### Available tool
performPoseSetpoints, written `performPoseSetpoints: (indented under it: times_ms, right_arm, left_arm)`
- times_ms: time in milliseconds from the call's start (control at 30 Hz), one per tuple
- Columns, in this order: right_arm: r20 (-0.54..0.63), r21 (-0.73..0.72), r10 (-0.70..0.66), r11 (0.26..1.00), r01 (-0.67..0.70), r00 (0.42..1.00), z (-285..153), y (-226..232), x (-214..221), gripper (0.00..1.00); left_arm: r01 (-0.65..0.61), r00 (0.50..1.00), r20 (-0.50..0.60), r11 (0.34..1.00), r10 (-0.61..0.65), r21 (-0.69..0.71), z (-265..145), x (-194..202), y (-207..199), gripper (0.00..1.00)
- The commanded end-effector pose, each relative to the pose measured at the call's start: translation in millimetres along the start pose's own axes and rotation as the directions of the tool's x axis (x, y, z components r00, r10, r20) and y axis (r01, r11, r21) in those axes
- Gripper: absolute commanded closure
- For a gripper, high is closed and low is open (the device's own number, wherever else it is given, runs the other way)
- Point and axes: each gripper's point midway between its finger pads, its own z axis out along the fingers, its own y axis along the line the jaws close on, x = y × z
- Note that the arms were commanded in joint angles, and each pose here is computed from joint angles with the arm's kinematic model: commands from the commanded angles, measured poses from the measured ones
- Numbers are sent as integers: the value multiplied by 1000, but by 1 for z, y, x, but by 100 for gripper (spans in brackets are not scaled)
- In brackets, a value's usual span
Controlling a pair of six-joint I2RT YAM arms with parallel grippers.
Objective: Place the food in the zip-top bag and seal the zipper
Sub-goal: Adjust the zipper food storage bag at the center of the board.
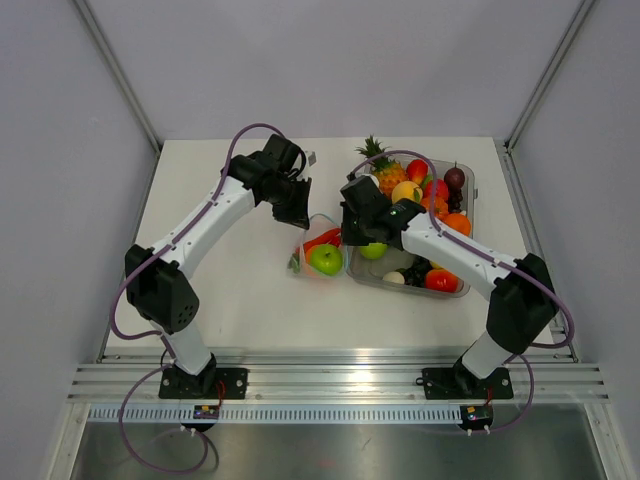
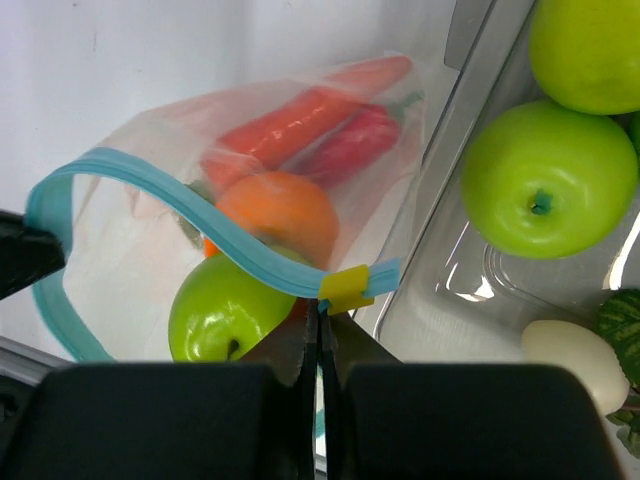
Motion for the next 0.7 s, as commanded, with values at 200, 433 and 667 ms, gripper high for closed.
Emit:
performPoseSetpoints:
  times_ms: [200, 433, 667]
  right_arm:
    - [118, -142, 40, 990, -22, 992, -60, 28, -33, 100]
    - [47, -175, 14, 985, -5, 999, -38, 42, -27, 100]
    - [33, -74, 53, 996, -51, 998, -6, 24, -43, 100]
  left_arm:
    - [-36, 997, 67, 998, 39, -51, -17, -13, 3, 100]
    - [-40, 999, 4, 989, 41, -140, 13, -16, 23, 100]
    - [-35, 999, -11, 983, 34, -178, 23, -15, 30, 100]
